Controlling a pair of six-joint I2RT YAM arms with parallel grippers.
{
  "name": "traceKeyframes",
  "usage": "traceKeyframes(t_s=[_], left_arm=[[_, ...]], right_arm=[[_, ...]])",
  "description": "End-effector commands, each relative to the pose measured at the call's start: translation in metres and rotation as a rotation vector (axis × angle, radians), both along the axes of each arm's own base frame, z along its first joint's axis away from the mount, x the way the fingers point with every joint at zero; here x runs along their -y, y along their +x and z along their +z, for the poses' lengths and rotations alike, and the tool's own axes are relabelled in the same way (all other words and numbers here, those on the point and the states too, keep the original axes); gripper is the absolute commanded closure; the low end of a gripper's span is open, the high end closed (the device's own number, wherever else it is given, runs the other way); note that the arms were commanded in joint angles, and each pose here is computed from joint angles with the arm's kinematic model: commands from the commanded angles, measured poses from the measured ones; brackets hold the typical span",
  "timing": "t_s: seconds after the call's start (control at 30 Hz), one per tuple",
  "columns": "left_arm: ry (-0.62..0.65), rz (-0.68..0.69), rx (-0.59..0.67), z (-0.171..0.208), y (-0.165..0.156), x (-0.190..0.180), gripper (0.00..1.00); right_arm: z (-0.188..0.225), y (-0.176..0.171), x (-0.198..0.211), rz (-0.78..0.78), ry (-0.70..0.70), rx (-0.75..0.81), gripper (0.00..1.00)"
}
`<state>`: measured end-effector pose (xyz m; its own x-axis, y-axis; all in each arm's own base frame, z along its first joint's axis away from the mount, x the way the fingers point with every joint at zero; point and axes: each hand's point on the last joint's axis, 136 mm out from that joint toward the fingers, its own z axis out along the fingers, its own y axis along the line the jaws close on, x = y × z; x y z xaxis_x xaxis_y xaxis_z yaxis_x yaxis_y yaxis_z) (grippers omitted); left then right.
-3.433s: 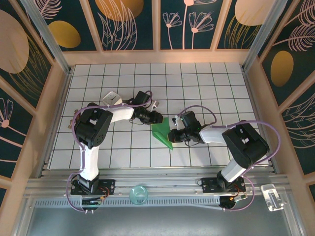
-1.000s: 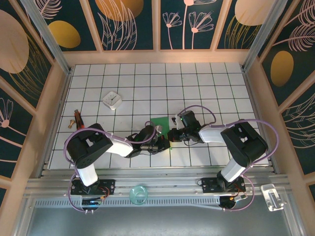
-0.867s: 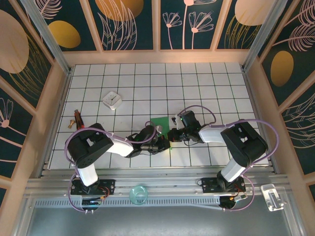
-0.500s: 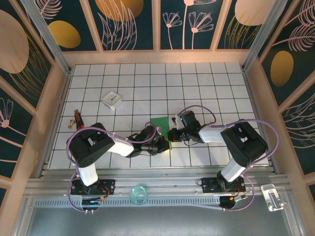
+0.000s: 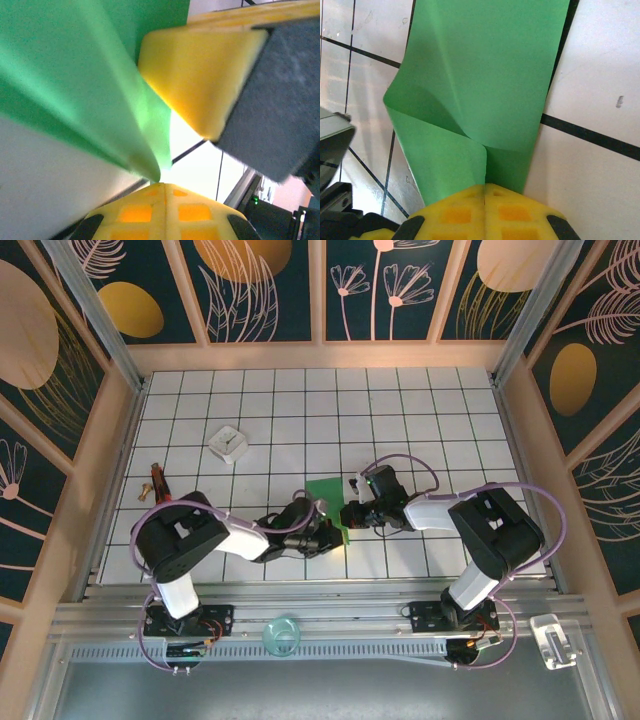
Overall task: Fold a paper plane with a square sheet of paper (pick it up from the middle)
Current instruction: Perform the third fold on the triangle at the bottom-center of the table.
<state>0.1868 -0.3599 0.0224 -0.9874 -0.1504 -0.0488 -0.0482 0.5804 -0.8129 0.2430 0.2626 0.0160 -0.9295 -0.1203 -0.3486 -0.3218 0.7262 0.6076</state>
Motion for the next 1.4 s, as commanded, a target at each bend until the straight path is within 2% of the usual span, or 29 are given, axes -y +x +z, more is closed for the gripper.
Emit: traceKeyframes(t_s=[0.0, 0.13, 0.23, 0.3, 0.4, 0.57, 0.9, 1.37], left_arm=[[-0.072, 0.049, 0.049, 0.032, 0.01, -0.012, 0.96], [-0.024, 0.145, 0.114, 0.045, 0.044, -0.045, 1.0], [0.04, 0.161, 0.141, 0.043, 0.073, -0.051, 1.0], [0.055, 0.14, 0.147, 0.04, 0.091, -0.044, 1.0], [0.123, 0.093, 0.119, 0.014, 0.111, -0.034, 1.0], [0.219, -0.008, 0.117, -0.01, 0.129, -0.019, 1.0], [0.359, -0.152, 0.074, -0.05, 0.122, -0.024, 1.0], [0.368, -0.175, 0.063, -0.058, 0.116, -0.027, 1.0]], right_arm=[[-0.034, -0.02, 0.026, -0.039, -0.14, -0.098, 1.0], [-0.034, -0.019, 0.025, -0.033, -0.135, -0.099, 1.0], [-0.035, -0.02, 0.024, -0.031, -0.137, -0.1, 1.0], [-0.035, -0.019, 0.024, -0.03, -0.137, -0.099, 1.0], [-0.034, -0.019, 0.024, -0.031, -0.134, -0.099, 1.0], [-0.031, -0.018, 0.021, -0.027, -0.122, -0.093, 1.0], [-0.017, -0.01, 0.013, 0.0, -0.104, -0.064, 1.0], [-0.011, -0.001, 0.008, 0.01, -0.106, -0.046, 1.0]])
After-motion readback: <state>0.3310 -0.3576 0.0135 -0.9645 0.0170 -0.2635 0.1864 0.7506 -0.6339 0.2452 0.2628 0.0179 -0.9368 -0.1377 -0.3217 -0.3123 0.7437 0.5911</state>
